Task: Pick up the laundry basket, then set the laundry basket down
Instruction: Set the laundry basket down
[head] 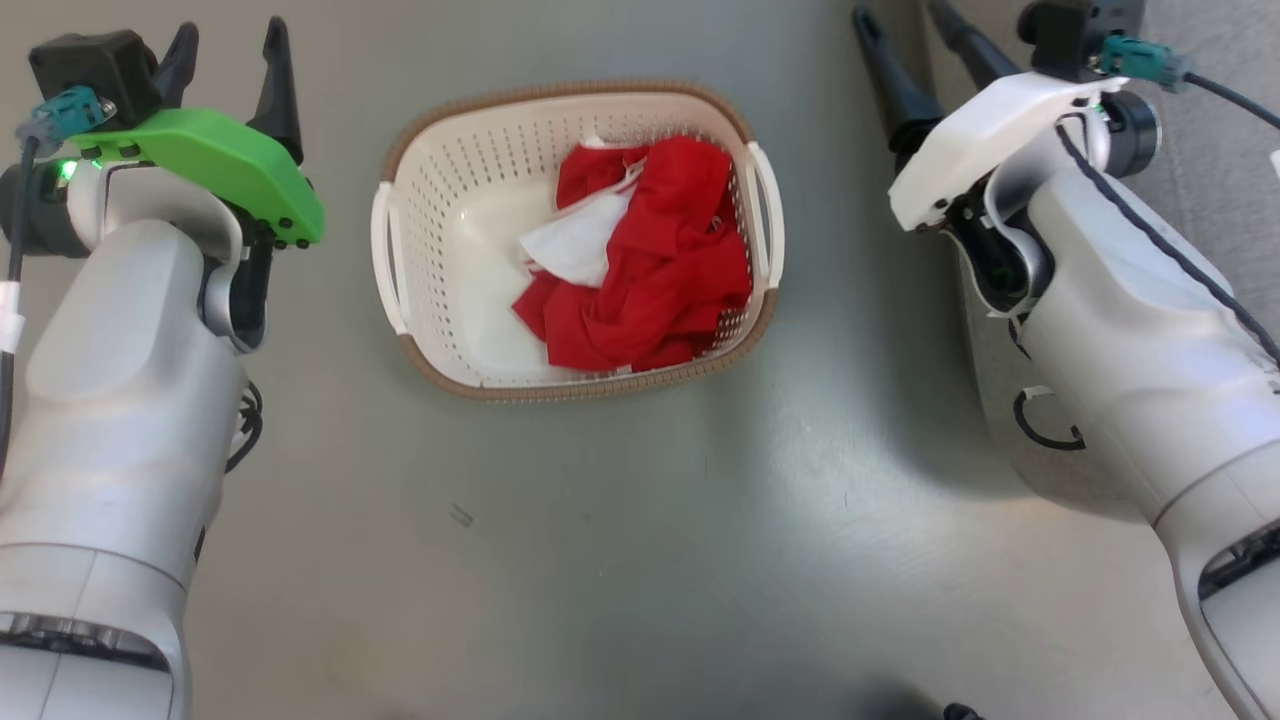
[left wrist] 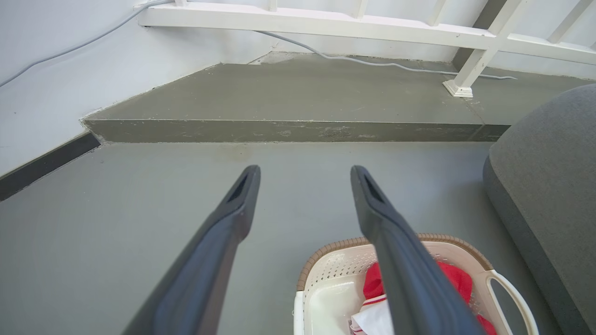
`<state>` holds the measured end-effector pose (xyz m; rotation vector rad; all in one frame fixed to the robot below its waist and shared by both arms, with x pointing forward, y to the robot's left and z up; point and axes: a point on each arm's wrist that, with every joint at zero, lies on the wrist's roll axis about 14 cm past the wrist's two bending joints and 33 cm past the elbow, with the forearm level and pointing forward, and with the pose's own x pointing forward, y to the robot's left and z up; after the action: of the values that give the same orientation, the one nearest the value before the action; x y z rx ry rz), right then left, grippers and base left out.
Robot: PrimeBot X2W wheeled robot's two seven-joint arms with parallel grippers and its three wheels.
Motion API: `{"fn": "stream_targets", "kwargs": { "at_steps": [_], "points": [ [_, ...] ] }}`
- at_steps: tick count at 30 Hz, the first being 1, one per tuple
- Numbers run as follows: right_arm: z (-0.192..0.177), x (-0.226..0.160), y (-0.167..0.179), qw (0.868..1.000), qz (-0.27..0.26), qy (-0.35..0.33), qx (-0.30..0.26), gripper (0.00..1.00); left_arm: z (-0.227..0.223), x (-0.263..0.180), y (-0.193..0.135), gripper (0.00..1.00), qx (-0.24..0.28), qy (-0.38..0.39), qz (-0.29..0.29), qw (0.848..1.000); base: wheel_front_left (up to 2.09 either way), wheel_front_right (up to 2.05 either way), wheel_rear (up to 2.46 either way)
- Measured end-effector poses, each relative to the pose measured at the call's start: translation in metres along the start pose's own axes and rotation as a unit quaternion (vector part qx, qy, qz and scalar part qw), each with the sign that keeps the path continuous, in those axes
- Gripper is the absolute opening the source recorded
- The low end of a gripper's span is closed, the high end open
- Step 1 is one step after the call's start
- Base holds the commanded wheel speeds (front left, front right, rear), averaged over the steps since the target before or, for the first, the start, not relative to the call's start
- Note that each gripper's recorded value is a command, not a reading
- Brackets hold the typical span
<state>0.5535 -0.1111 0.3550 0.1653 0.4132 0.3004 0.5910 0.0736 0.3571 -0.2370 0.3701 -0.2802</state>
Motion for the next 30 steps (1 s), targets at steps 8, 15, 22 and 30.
{"fn": "stream_targets", "kwargs": {
  "at_steps": [8,15,22,30],
  "points": [
    [0.055,-0.033,-0.002,0.996,-0.029,-0.081,-0.029,1.00,0.059,-0.029,-0.018,1.00,0.020,-0.084,-0.003,0.996,0.00,0.00,0.00],
    [0.087,-0.065,0.004,0.988,-0.045,-0.136,-0.048,1.00,0.094,-0.060,-0.029,1.00,0.042,-0.140,0.000,0.989,0.00,0.00,0.00],
    [0.101,-0.098,0.015,0.982,-0.048,-0.172,-0.064,1.00,0.107,-0.094,-0.044,1.00,0.059,-0.175,-0.004,0.983,0.00,0.00,0.00],
    [0.099,-0.135,0.020,0.977,-0.061,-0.190,-0.070,1.00,0.100,-0.131,-0.056,1.00,0.066,-0.185,-0.005,0.980,0.00,0.00,0.00]
  ]
}}
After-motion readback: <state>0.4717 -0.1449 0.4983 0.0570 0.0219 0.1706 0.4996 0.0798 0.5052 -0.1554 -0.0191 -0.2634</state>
